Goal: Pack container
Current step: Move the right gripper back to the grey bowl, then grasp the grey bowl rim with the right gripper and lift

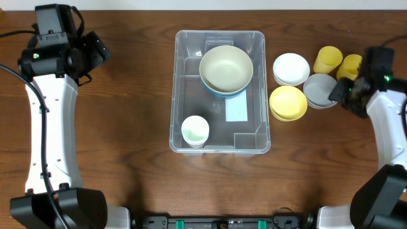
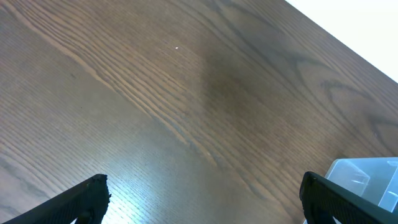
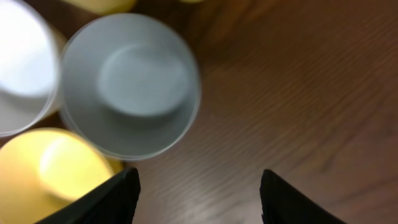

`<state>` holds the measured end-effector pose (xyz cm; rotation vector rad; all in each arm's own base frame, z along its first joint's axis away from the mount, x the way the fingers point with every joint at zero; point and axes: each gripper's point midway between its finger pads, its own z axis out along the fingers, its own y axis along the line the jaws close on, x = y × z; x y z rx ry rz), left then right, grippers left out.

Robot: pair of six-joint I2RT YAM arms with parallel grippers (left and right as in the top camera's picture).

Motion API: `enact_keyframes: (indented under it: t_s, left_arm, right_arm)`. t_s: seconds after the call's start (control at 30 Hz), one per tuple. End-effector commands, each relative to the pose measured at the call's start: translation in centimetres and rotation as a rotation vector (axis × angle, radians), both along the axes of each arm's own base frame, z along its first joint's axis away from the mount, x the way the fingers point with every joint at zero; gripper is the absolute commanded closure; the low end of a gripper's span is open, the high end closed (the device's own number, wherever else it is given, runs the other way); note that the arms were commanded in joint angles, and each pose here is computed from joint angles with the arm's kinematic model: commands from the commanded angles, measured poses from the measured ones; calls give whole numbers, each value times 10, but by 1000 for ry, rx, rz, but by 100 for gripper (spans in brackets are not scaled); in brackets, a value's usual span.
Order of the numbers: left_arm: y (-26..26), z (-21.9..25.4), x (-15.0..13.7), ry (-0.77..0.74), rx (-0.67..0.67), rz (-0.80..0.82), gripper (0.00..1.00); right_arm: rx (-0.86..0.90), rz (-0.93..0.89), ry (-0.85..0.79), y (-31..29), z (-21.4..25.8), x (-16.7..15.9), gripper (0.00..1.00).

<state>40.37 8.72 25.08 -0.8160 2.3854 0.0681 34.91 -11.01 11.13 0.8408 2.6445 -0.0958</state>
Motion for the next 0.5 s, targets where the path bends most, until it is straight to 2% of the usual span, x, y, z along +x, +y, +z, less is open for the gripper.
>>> enact_keyframes:
  t_s: [0.0,0.47]
  left_arm:
    - [4,0,1,5,14,10,2]
    - [4,0,1,5,14,10,2]
  right_arm:
    - [68,-36,-29,-6,-14,-4,37]
    - [104,4,-197,-2,-50,16,42]
